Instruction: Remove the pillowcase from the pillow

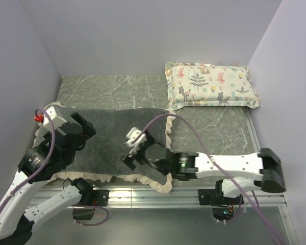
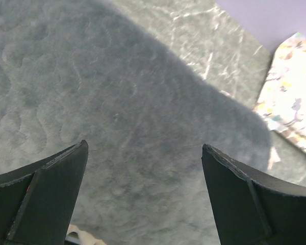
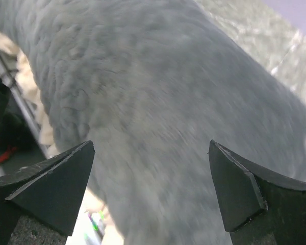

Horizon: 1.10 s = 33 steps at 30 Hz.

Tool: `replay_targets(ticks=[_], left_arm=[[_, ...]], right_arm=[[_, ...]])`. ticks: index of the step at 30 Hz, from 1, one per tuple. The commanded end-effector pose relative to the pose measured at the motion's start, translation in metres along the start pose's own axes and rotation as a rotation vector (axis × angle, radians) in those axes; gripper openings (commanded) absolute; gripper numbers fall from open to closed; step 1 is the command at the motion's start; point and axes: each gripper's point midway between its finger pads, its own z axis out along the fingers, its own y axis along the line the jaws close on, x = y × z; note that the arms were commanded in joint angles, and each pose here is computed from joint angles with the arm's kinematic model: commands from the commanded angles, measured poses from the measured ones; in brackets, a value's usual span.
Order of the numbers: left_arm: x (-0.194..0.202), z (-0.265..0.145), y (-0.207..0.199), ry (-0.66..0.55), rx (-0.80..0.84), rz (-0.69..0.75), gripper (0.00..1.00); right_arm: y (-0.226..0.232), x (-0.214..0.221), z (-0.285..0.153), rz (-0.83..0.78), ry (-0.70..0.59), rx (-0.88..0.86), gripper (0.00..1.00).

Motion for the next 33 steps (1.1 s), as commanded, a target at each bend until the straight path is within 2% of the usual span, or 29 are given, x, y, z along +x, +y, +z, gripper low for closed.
replay_targets(ticks=[1, 6, 10, 15, 23, 33], left_arm=[[-0.029, -0.012, -0.013, -0.055, 0.034, -0.044, 0.99], [-0.058, -0.026, -0.03, -0.102, 0.084, -0.037, 0.99], [-0.064, -0.026, -0.037, -0.111, 0.092, -0.002, 0.99], [-0.069, -0.026, -0.046, -0.121, 0.11, 0.016, 0.99], [-0.077, -0.025, -0.053, -0.146, 0.117, 0.043, 0.99], [-0.075, -0.02, -0.056, -0.153, 0.118, 0.065, 0.99]], right_arm=[[0.006, -0.023, 0.023, -0.215, -0.041, 0.075, 1.0], [0.06, -0.021, 0.029, -0.345, -0.057, -0.005, 1.0], [0.084, 0.005, 0.027, -0.452, -0.024, 0.046, 1.0], [0.117, 0.018, 0.016, -0.518, -0.055, 0.072, 1.0], [0.145, 0.057, 0.029, -0.61, -0.033, 0.094, 1.0], [0.129, 0.076, 0.056, -0.665, -0.039, 0.285, 0.98]])
